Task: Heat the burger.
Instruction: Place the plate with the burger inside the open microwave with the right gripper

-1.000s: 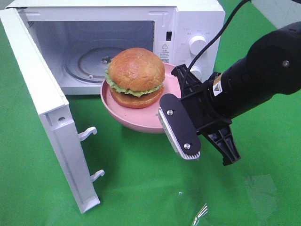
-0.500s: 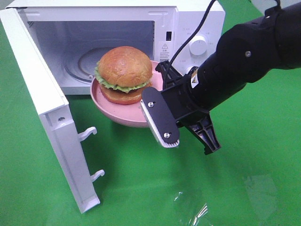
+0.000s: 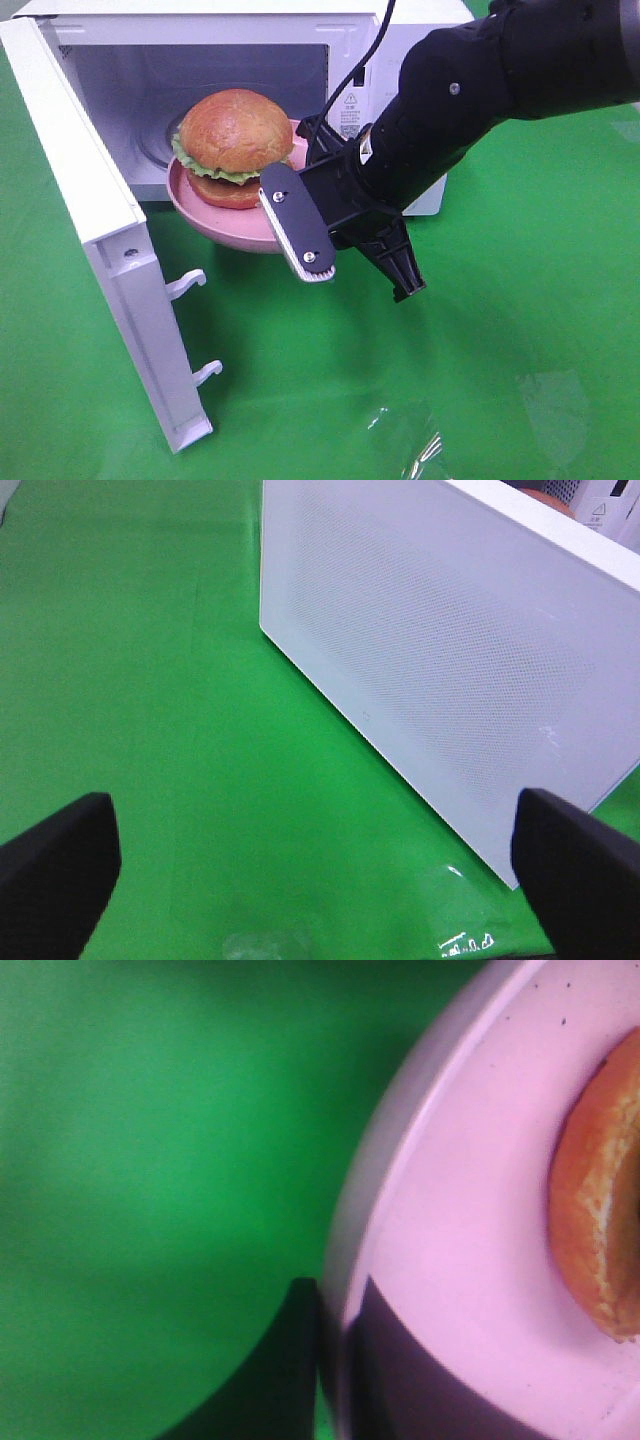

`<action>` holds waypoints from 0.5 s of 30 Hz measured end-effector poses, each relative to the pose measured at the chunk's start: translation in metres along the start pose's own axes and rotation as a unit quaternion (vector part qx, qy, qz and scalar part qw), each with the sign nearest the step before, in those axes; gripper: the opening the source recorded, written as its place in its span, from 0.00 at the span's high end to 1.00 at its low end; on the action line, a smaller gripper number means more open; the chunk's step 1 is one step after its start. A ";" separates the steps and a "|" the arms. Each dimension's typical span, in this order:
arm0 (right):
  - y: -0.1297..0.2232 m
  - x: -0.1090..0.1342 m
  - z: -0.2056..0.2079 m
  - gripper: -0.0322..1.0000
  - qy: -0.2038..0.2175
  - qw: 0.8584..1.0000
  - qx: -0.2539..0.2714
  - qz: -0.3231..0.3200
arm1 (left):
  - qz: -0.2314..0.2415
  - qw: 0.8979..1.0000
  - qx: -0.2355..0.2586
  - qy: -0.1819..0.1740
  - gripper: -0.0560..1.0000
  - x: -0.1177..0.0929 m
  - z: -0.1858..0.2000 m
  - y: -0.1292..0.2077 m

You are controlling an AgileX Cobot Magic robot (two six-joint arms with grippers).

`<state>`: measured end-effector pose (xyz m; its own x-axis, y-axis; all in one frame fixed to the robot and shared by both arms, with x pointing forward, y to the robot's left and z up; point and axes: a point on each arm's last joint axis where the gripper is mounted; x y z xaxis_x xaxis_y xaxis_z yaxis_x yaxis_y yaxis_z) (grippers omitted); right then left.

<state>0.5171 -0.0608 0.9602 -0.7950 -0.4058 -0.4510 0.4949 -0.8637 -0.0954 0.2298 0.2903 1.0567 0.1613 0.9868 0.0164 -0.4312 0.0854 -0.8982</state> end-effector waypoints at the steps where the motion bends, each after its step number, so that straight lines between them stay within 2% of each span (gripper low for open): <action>1: 0.000 0.000 0.000 0.92 0.000 1.000 0.000 0.000 | 0.000 1.000 0.000 0.000 0.02 0.000 0.000 0.000; 15: -0.007 -0.022 -0.020 0.92 0.003 1.000 0.001 -0.023 | 0.000 1.000 0.000 0.000 0.02 0.000 0.000 0.000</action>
<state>0.5381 -0.0400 0.9532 -0.8147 -0.3644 -0.4512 0.4576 -0.8818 -0.1143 0.2298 0.2903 1.0567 0.1613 0.9868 0.0164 -0.4312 0.0854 -0.8982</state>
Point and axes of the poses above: a point on each arm's last joint axis where the gripper is mounted, z pointing back along that axis away from the gripper, x along the wrist's bending axis when the last joint is at zero, y = z × x, and after that the axes turned 6 degrees about -z, right-handed
